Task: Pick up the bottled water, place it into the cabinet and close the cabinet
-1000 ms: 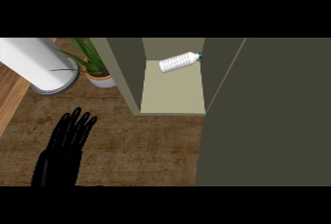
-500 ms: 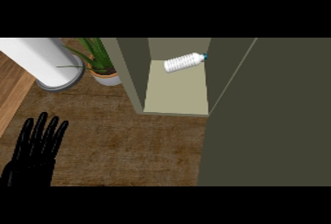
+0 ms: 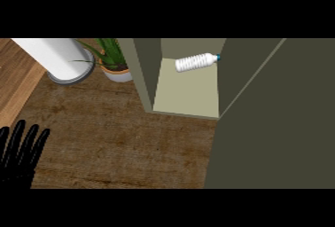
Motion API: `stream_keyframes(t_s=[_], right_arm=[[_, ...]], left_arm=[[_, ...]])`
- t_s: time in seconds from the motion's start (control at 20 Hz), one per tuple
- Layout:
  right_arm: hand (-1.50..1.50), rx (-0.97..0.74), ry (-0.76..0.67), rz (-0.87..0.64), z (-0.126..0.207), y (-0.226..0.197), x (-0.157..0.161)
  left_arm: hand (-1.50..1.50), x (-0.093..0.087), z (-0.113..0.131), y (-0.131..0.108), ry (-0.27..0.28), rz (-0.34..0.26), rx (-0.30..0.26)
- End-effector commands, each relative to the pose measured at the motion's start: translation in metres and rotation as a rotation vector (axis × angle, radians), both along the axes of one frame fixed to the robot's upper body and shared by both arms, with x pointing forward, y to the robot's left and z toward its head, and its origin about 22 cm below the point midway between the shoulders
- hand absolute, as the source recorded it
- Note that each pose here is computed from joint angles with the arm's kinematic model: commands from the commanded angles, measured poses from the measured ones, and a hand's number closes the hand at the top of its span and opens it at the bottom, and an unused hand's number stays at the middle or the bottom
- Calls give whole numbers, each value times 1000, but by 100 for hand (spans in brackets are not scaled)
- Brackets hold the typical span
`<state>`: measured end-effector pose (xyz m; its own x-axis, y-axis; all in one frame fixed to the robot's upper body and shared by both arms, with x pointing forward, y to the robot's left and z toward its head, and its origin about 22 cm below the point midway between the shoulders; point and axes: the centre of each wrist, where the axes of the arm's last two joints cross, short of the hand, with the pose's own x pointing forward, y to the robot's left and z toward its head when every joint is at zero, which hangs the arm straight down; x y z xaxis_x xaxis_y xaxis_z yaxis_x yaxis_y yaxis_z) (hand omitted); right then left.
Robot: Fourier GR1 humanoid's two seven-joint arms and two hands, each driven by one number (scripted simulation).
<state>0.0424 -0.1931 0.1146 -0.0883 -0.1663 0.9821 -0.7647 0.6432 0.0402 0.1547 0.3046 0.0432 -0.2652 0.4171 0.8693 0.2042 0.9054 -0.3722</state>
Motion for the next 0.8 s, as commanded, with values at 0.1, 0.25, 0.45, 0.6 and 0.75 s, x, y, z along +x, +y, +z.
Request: stream_keyframes(t_s=[0.1, 0.25, 0.45, 0.6, 0.75], right_arm=[[150, 56, -63, 190, 23, 26, 0], [150, 36, -66, 193, 20, 26, 5], [150, -16, -77, 229, 19, 25, 8], [150, -46, -111, 233, 18, 23, 15], [-150, -177, -186, 295, 23, 16, 23]], left_arm=[[-150, -6, 7, 11, -14, -50, 5], [-150, -1, 9, 17, -29, -60, 24], [-150, -3, 10, 21, -16, -84, 24], [-150, 1, 19, 24, -44, -100, 38], [-150, 1, 17, 26, -27, -112, 43]])
